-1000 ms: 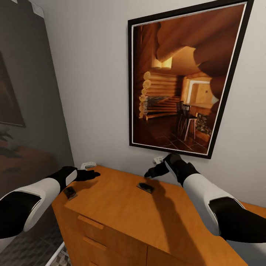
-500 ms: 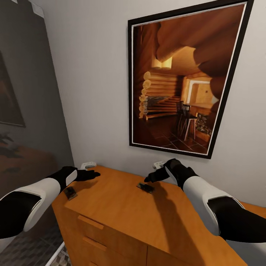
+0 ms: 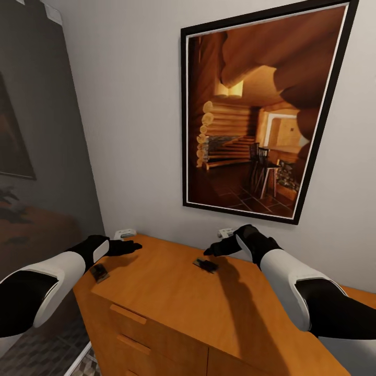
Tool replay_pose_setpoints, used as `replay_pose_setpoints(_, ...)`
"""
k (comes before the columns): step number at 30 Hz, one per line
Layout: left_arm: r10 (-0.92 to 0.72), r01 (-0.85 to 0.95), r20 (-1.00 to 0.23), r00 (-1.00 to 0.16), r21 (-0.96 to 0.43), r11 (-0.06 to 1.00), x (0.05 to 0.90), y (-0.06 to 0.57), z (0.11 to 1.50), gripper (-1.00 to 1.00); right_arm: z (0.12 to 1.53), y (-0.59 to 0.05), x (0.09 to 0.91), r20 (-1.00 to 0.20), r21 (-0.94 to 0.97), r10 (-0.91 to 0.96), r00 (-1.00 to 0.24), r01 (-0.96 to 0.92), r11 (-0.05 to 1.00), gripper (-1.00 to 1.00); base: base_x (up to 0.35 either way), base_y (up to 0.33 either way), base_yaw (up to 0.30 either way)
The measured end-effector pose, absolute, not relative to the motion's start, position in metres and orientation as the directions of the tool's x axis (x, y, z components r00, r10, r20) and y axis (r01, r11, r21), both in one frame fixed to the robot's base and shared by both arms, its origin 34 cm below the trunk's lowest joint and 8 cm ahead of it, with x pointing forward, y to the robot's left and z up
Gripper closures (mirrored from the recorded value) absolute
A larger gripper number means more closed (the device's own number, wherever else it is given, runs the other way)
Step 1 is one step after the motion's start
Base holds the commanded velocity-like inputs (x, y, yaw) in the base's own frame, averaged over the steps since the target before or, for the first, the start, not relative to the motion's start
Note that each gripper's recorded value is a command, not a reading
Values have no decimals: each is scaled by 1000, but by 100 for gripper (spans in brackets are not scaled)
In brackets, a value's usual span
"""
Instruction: Take the four mousetraps from the cabinet in the bathroom and place them on the bathroom floor. Make sure all four end up on the same floor surface, and ensure that at least two of them are either under or directly next to the same bathroom sink.
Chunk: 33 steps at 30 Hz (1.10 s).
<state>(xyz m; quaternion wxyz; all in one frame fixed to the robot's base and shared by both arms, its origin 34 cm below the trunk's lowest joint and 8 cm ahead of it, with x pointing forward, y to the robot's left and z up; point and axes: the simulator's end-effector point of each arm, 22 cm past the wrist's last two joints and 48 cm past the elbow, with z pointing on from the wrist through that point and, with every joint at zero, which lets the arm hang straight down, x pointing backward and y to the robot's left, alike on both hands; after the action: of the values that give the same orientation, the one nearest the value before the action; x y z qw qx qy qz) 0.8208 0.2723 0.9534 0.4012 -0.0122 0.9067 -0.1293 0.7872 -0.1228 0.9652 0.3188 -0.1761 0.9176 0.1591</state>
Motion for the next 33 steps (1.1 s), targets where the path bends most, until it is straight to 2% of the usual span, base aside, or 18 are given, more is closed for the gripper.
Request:
replay_pose_setpoints(16,-126,80,-724,-678,-243,967,820,273,953,-100,966,-123,788,-646,181,-218,-731,-424,888,-100,79,0,0)
replay_pose_setpoints(33,-128,78,-723,-679,-245,966,820,274,952,-100,966,-125,789,-648,172,-220,-729,-422,890,-100,11,0,0)
